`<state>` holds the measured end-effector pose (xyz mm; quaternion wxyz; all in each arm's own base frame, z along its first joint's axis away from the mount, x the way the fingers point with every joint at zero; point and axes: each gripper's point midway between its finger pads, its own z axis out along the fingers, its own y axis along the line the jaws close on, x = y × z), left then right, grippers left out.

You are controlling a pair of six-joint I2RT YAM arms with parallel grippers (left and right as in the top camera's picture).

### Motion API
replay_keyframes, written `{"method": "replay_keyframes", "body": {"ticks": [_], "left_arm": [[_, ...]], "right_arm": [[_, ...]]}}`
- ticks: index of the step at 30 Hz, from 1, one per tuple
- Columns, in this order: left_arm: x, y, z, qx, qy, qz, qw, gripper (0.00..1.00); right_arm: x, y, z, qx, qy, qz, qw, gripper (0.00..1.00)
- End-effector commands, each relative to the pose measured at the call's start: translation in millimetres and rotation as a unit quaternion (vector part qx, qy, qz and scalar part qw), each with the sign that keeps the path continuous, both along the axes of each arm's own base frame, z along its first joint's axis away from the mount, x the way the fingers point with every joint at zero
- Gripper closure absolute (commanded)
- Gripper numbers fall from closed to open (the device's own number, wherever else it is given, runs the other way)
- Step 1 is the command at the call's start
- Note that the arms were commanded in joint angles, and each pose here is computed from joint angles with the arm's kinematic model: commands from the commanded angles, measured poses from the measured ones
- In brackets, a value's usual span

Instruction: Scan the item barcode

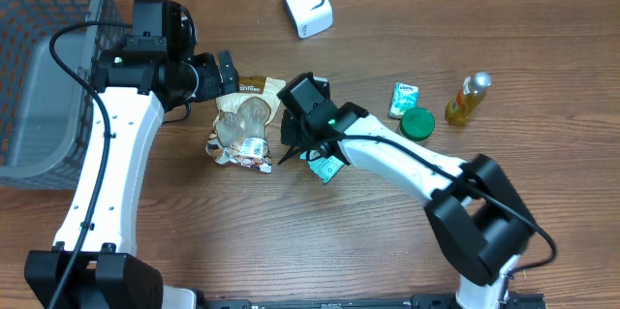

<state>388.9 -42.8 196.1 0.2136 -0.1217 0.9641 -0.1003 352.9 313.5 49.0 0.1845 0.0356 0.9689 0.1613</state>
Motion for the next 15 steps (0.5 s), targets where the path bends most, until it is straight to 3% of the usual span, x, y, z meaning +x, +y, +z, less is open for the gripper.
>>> {"method": "replay_keyframes", "body": {"ticks": [1, 15], "left_arm": [[0, -3, -1, 0.0, 0.001, -0.009, 1.0, 0.0], [0, -3, -1, 0.0, 0.001, -0.008, 1.0, 0.0]], "right_arm": [[-4, -4, -29, -0.024, 0.019, -0.003, 1.0, 0.96], [-25, -26, -51, -0.072, 0.076, -0.004, 0.994, 0.96]]}}
